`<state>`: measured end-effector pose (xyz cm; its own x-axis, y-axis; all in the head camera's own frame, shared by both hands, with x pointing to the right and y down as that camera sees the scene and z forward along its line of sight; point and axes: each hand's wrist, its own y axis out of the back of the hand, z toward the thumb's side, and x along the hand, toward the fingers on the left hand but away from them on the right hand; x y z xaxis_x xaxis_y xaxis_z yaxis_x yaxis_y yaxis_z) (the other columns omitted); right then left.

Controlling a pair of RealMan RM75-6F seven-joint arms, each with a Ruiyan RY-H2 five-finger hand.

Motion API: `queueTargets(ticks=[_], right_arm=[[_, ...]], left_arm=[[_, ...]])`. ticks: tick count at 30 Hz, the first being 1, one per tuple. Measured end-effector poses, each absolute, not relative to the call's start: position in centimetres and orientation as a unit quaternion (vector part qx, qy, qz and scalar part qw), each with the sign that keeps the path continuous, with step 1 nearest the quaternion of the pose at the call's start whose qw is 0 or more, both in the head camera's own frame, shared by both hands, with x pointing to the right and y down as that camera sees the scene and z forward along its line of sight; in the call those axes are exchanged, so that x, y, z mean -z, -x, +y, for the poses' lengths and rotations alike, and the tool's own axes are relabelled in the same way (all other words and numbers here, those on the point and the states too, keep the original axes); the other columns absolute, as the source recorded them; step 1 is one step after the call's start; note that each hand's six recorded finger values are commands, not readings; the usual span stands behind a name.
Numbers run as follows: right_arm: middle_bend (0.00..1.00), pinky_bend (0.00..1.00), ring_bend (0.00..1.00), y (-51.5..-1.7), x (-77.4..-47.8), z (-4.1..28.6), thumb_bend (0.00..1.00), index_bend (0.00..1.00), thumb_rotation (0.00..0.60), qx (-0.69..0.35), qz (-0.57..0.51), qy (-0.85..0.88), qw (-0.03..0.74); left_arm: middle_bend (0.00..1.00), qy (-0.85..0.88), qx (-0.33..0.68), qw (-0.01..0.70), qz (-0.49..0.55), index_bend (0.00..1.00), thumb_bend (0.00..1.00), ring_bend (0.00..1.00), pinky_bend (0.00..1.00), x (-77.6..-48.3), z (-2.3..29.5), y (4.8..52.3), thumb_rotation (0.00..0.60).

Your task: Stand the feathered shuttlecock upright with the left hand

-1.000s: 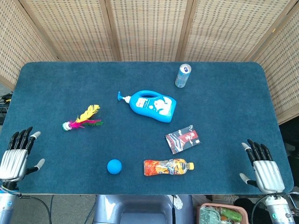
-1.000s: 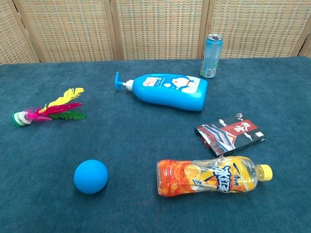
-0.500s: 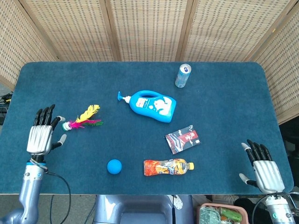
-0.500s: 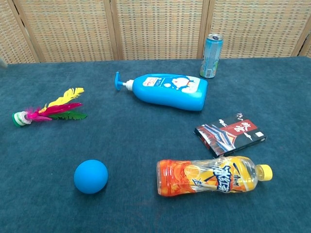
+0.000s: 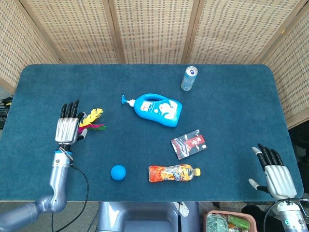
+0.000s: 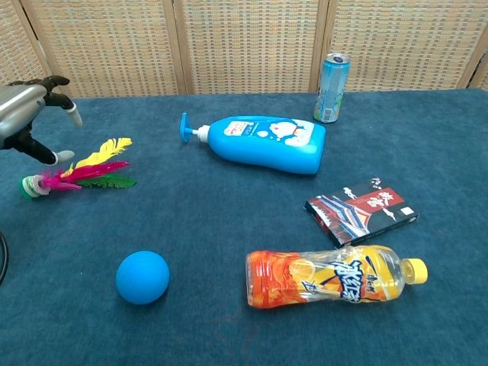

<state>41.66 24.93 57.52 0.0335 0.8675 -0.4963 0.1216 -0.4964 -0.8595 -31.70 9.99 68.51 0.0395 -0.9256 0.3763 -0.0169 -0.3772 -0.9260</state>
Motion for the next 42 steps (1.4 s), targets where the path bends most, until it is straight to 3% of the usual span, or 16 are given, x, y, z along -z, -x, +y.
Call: queueTargets(ticks=[12, 42], right_arm=[[0.00, 0.00, 0.00, -41.8, -57.8, 25.0, 0.17, 0.05, 0.600, -0.578, -0.384, 0.647, 0.315], [0.00, 0.00, 0.00, -42.2, -58.0, 24.9, 0.17, 0.05, 0.600, -0.581, -0.388, 0.645, 0.310]], left_arm=[[0.00, 0.604, 0.587, 0.395, 0.369, 0.41, 0.30, 0.00, 0.00, -71.3, 9.9, 29.7, 0.600], [0.00, 0.606, 0.588, 0.399, 0.358, 0.47, 0.32, 0.00, 0.00, -74.2, 10.2, 26.0, 0.600]])
